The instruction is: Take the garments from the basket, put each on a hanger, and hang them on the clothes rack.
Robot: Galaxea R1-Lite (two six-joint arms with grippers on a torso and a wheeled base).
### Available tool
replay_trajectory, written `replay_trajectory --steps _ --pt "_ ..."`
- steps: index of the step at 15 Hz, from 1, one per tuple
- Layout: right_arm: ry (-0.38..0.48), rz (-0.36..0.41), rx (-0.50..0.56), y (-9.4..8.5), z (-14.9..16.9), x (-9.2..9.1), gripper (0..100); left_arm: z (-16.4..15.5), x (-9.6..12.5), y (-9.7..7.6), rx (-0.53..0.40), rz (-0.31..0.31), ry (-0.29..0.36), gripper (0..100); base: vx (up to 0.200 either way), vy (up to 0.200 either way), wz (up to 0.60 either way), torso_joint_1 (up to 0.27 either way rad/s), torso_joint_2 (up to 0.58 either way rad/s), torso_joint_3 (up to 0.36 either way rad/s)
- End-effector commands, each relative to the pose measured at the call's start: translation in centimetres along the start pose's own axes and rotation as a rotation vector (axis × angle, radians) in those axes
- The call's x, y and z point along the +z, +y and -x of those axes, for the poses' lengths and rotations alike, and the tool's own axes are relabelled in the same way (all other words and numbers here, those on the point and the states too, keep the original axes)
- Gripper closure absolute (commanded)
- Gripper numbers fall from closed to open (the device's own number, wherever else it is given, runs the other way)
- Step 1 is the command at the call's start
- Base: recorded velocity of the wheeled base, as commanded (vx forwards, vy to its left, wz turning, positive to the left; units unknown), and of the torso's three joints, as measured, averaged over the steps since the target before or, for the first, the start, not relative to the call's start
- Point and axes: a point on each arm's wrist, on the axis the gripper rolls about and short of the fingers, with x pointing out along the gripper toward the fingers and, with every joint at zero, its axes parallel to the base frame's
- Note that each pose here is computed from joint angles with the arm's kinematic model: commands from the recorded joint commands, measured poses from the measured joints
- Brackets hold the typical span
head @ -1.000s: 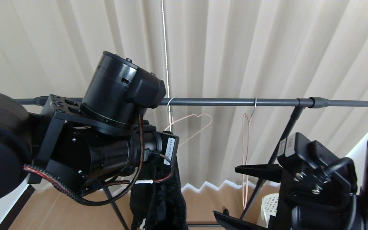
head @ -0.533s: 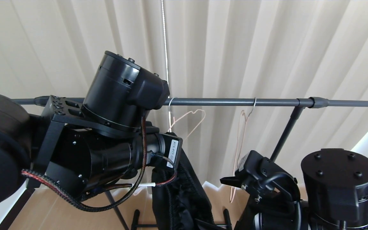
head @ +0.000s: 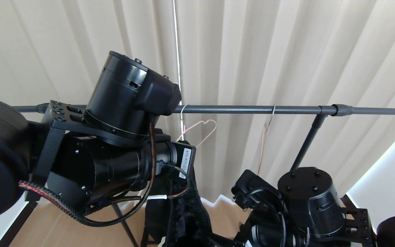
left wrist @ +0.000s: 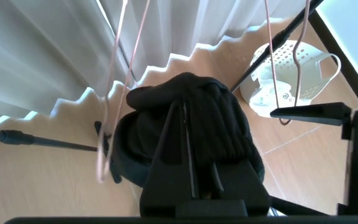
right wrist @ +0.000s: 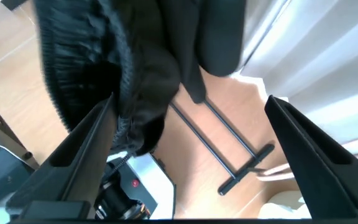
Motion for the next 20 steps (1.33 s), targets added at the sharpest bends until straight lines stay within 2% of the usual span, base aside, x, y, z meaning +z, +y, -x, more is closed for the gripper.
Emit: replay_trajectory --steps 1,5,8,9,11,14,16,20 --pt "0.032 0.001 -0.007 0.0 -0.9 -0.5 0 0.2 0.0 0.1 0.0 0.002 -0.003 100 0.0 0.0 0.0 0.0 0.0 0.0" --pt "0.028 -0.002 -0.013 -0.2 -0.8 -0.5 0 0.3 0.1 0.1 0.0 0.004 -0.007 100 0.0 0.0 0.0 0.0 0.0 0.0" --pt "0.044 -0.006 -0.035 -1.0 -1.1 -0.7 0 0.6 0.1 0.3 -0.003 0.006 -0.011 100 0.0 0.0 0.0 0.0 0.0 0.0" --pt "0.044 -0.006 -0.035 -1.0 -1.2 -0.7 100 0.6 0.1 0.3 -0.004 0.006 -0.01 100 0.0 0.0 0.0 0.0 0.0 0.0" --pt "0.038 -0.008 -0.036 -1.0 -1.2 -0.6 100 0.6 0.1 0.3 -0.004 0.006 -0.009 100 0.0 0.0 0.0 0.0 0.0 0.0" --pt "-0.015 -0.036 -0.071 -2.3 0.0 0.4 100 0.7 -0.3 0.6 0.0 0.004 0.001 100 0.0 0.0 0.0 0.0 0.0 0.0" --pt "-0.126 -0.068 -0.118 -3.8 2.9 2.2 100 0.7 -2.0 1.7 -0.018 -0.007 0.059 100 0.0 0.0 0.0 0.0 0.0 0.0" --pt "-0.249 -0.082 -0.136 -4.3 6.0 3.9 100 1.3 -4.3 2.5 -0.045 -0.022 0.123 100 0.0 0.0 0.0 0.0 0.0 0.0"
